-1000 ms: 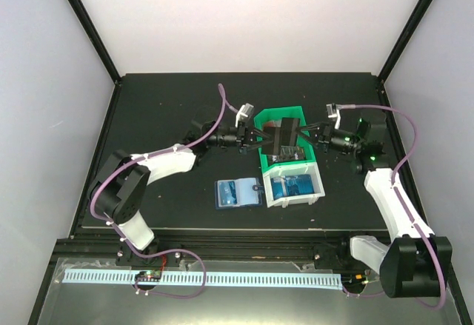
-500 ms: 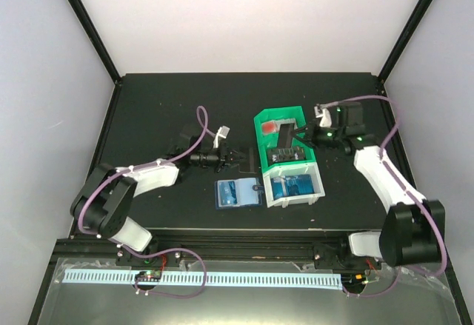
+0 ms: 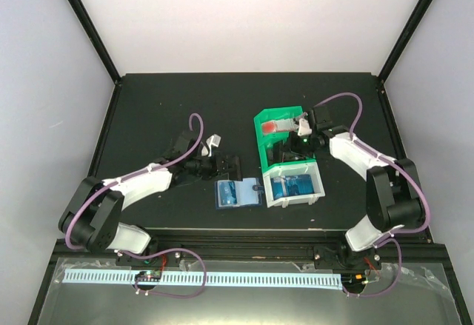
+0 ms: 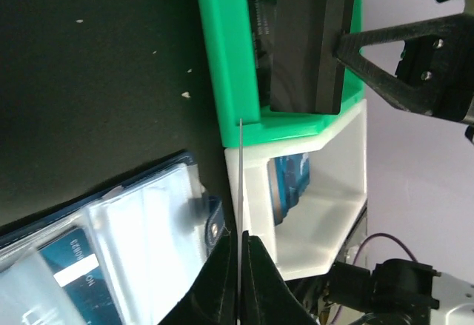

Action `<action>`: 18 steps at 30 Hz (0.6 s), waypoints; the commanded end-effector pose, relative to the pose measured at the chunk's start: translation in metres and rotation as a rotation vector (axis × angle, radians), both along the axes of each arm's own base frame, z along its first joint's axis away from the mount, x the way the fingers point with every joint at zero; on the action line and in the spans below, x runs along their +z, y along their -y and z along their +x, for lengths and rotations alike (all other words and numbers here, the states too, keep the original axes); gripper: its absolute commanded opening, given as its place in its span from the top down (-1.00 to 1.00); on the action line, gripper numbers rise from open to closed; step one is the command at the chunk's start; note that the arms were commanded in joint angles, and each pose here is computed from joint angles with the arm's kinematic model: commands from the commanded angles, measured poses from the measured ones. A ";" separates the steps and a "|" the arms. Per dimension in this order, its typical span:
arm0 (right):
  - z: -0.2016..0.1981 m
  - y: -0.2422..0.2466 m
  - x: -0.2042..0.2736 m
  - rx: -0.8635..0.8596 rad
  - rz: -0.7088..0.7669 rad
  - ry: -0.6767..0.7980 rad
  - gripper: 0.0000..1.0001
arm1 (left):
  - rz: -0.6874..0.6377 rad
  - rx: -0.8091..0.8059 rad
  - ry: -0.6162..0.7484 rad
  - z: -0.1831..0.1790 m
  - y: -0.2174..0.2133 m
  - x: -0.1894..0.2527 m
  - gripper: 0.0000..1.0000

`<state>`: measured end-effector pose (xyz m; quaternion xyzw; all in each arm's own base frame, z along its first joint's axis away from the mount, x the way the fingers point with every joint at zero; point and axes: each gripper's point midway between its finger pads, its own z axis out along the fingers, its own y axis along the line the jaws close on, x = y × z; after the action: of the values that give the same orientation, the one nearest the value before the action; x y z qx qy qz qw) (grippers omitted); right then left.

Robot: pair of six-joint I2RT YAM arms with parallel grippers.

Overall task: Put the credit cards into the card holder
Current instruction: Place the credit card in the storage box.

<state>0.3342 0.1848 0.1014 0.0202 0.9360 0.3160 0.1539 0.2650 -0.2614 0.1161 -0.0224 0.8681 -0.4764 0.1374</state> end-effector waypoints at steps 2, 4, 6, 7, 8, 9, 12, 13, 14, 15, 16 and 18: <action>0.013 -0.015 -0.006 0.048 -0.039 0.029 0.95 | 0.061 0.015 0.002 -0.004 -0.009 -0.012 0.97; 0.013 -0.022 -0.007 0.076 -0.028 0.024 0.86 | 0.065 0.015 -0.009 -0.006 -0.010 -0.015 0.97; 0.013 -0.022 -0.007 0.081 -0.043 0.034 0.61 | 0.076 0.018 -0.009 -0.009 -0.013 -0.018 0.97; 0.013 -0.020 -0.007 0.073 -0.065 0.042 0.46 | 0.087 0.025 -0.009 -0.010 -0.015 -0.020 0.97; 0.013 -0.015 -0.007 0.056 -0.095 0.051 0.34 | 0.099 0.033 -0.014 -0.012 -0.017 -0.022 0.97; 0.013 -0.012 -0.005 0.040 -0.114 0.063 0.24 | 0.107 0.042 -0.014 -0.013 -0.019 -0.024 0.97; 0.007 -0.007 0.006 0.005 -0.164 0.112 0.05 | 0.124 0.057 -0.015 -0.020 -0.024 -0.030 0.97; 0.005 -0.005 0.010 -0.006 -0.187 0.128 0.02 | 0.129 0.066 -0.019 -0.022 -0.026 -0.032 0.97; 0.001 -0.004 0.014 -0.013 -0.210 0.143 0.00 | 0.127 0.068 -0.024 -0.024 -0.027 -0.032 0.97; -0.002 -0.002 0.018 -0.023 -0.237 0.163 -0.01 | 0.127 0.065 -0.033 -0.028 -0.026 -0.034 0.97; -0.004 -0.001 0.024 -0.036 -0.260 0.187 -0.01 | 0.113 0.064 -0.011 -0.030 -0.026 -0.026 0.96; -0.011 -0.002 0.037 -0.047 -0.285 0.233 -0.01 | 0.122 0.073 0.011 -0.033 -0.027 -0.022 0.96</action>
<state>0.3294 0.1977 0.1164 -0.0246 0.9484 0.2328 0.2140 0.2350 -0.2363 0.0826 -0.0438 0.8955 -0.4218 0.1349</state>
